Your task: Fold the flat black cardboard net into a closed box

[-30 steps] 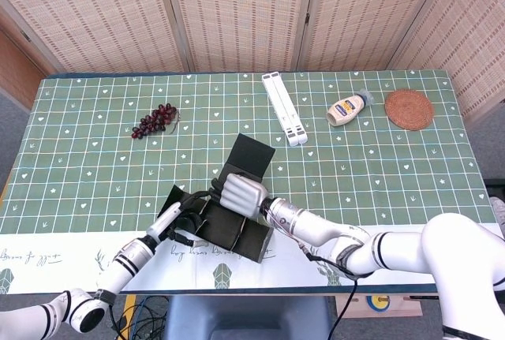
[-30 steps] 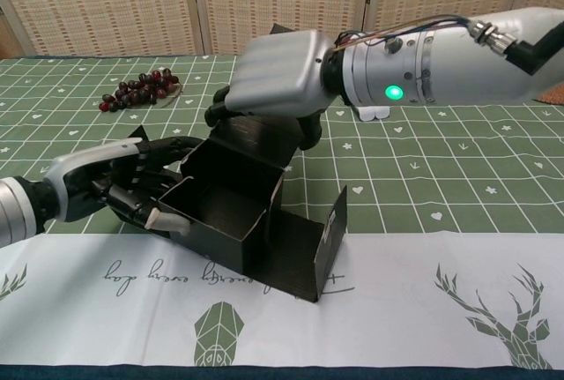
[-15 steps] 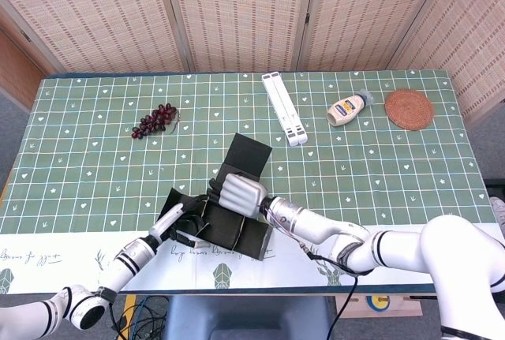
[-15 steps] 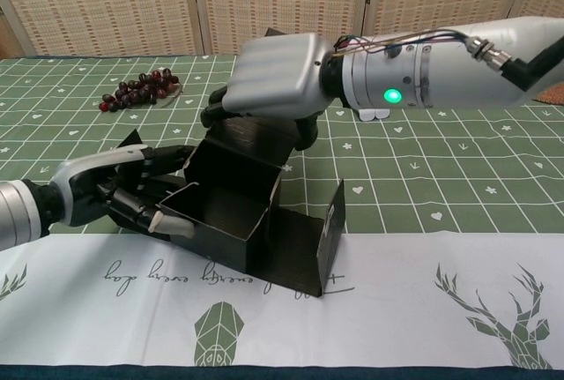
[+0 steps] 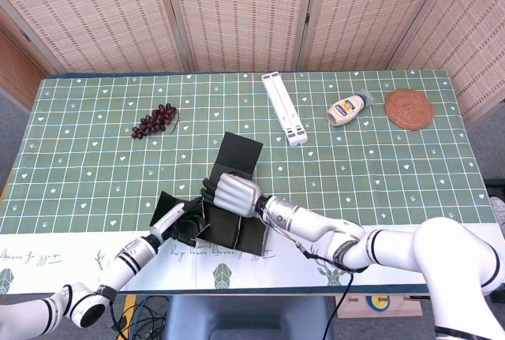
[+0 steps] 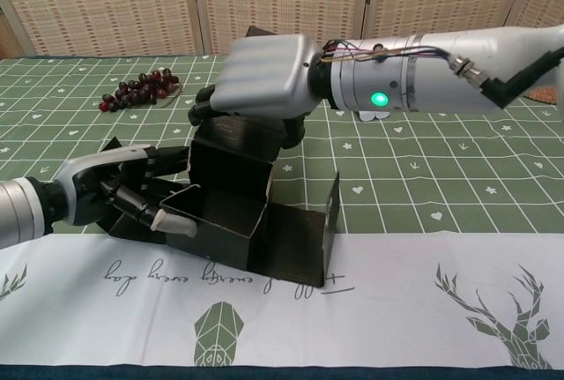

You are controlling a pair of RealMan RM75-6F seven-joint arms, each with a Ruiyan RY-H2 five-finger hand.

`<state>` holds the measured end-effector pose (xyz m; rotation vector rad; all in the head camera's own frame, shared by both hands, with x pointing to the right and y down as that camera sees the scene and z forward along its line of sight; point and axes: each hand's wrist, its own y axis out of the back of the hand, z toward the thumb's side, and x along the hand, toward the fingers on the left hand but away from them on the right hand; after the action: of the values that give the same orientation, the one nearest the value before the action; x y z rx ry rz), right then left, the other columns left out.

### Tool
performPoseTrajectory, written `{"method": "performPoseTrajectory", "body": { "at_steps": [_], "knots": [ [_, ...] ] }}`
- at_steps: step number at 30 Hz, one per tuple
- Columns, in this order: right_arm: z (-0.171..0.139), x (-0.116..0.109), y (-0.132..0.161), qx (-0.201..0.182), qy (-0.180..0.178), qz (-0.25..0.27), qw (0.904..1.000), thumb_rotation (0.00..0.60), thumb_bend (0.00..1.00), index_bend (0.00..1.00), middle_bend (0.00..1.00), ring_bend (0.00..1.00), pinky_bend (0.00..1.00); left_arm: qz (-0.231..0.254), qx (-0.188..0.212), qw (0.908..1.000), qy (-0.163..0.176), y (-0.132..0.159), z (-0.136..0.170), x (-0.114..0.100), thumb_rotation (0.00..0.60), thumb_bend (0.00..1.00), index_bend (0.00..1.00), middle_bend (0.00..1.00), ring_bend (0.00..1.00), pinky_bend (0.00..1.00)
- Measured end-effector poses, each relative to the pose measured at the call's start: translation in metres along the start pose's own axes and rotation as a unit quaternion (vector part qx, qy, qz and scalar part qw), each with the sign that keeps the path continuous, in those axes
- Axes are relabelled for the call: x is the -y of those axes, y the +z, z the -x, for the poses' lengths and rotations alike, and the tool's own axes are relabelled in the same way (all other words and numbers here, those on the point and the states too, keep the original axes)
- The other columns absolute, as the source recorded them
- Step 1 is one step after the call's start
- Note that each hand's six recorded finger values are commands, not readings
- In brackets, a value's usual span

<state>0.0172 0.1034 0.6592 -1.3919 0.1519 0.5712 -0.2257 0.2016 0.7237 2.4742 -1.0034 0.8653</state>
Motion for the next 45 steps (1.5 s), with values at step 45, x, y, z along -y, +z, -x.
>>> {"method": "performPoseTrajectory", "body": {
  "at_steps": [45],
  "knots": [
    [-0.027, -0.011, -0.011, 0.038, -0.023, 0.143, 0.9887, 0.6, 0.26, 0.0, 0.0, 0.7, 0.97, 0.007, -0.003, 0.9999, 0.009, 0.006, 0.006, -0.003, 0.6, 0.0, 0.22, 0.23, 0.45, 0.54]
  ]
}}
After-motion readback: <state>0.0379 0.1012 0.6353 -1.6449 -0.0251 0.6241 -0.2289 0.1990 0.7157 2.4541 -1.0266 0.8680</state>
